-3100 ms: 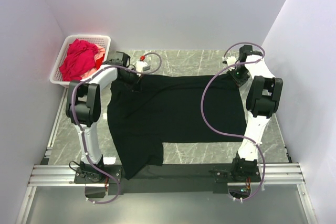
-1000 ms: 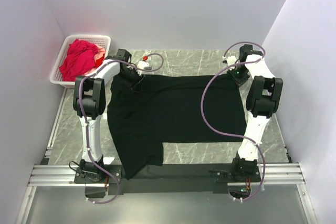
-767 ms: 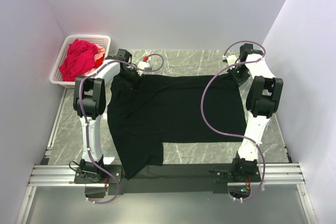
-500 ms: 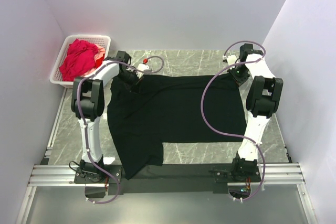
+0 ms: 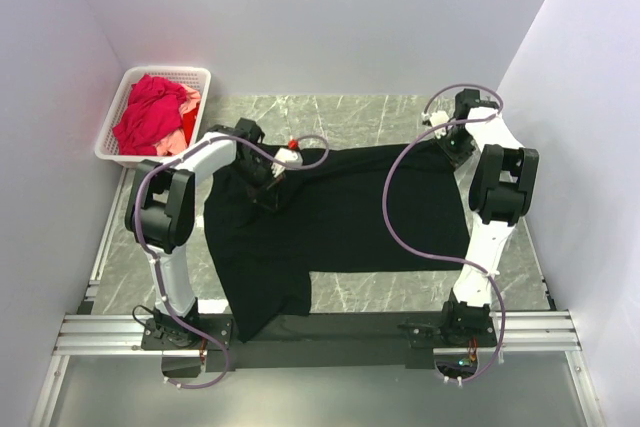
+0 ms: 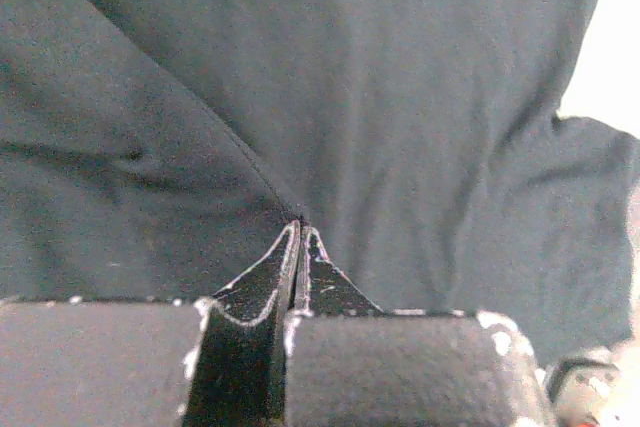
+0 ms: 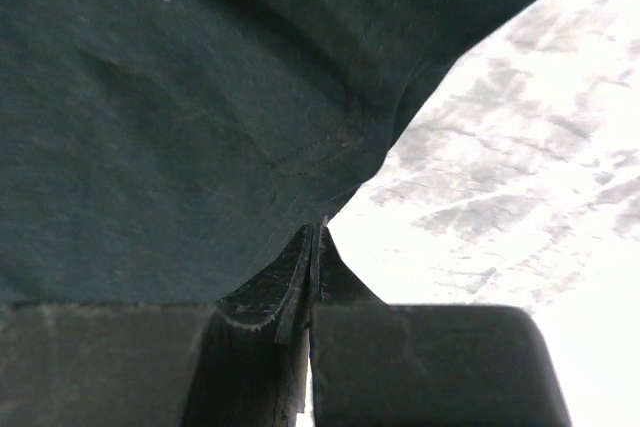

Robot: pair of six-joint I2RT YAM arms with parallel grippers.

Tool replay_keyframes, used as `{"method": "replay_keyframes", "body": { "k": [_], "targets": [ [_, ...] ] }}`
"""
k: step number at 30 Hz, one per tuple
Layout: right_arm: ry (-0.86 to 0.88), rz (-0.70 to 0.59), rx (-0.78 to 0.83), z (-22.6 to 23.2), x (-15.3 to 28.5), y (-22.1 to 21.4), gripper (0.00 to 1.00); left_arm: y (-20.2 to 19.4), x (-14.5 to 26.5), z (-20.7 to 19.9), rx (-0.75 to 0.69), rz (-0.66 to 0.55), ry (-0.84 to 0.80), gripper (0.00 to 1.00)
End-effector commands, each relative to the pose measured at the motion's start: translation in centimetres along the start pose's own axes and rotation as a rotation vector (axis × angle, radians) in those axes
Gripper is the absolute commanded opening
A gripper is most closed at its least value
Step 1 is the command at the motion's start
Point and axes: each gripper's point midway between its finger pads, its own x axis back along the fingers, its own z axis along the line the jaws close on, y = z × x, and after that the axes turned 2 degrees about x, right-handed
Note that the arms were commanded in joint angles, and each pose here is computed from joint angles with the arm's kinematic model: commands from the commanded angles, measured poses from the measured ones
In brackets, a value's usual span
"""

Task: Fold and stack the t-shirts
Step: Fold the tshirt

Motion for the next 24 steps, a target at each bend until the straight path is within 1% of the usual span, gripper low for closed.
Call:
{"method": "replay_keyframes", "body": {
  "k": [1, 6, 10, 12, 14, 15, 16, 18, 19, 22, 24],
  "targets": [
    [-0.07, -0.033, 0.061, -1.0, 2.4, -0.2, 0.0, -2.1, -0.5, -1.3, 0.004, 0.043, -0.062, 0.01],
    [-0.113, -0.028, 0.1, -1.3, 2.1, -1.5, 0.0, -3.5, -0.6, -1.7, 0.001, 0.079, -0.072, 0.01],
    [-0.136, -0.024, 0.093, -1.9, 1.8, -1.6, 0.0, -3.1, 0.3, -0.9, 0.005, 0.064, -0.025, 0.01],
    [-0.125, -0.051, 0.074, -1.9, 2.1, -0.9, 0.0, -2.3, 0.4, -0.3, 0.003, 0.046, 0.01, 0.01],
    [-0.095, -0.085, 0.041, -1.6, 2.6, 0.0, 0.07, -1.7, 0.4, 0.2, 0.013, 0.036, 0.021, 0.02],
    [-0.068, -0.132, 0.02, -1.4, 3.5, 1.3, 0.09, -1.5, 0.4, 0.5, 0.023, 0.031, 0.024, 0.02],
    [-0.055, -0.151, 0.008, -1.2, 3.9, 1.8, 0.16, -1.3, 0.3, 0.7, 0.027, 0.028, 0.025, 0.03],
    [-0.035, -0.195, -0.004, -1.1, 4.7, 3.2, 0.26, -1.0, 0.2, 1.0, 0.031, 0.019, 0.023, 0.04],
    [-0.03, -0.203, -0.006, -0.8, 4.8, 3.7, 0.34, -0.8, 0.2, 1.1, 0.032, 0.014, 0.022, 0.04],
    [-0.047, -0.211, -0.001, -0.8, 4.7, 4.5, 0.36, -0.3, 0.2, 1.1, 0.033, 0.007, 0.015, 0.04],
    [-0.036, -0.198, 0.015, -0.4, 4.1, 4.6, 0.36, -0.3, 0.2, 1.3, 0.035, 0.01, 0.017, 0.04]
  ]
}}
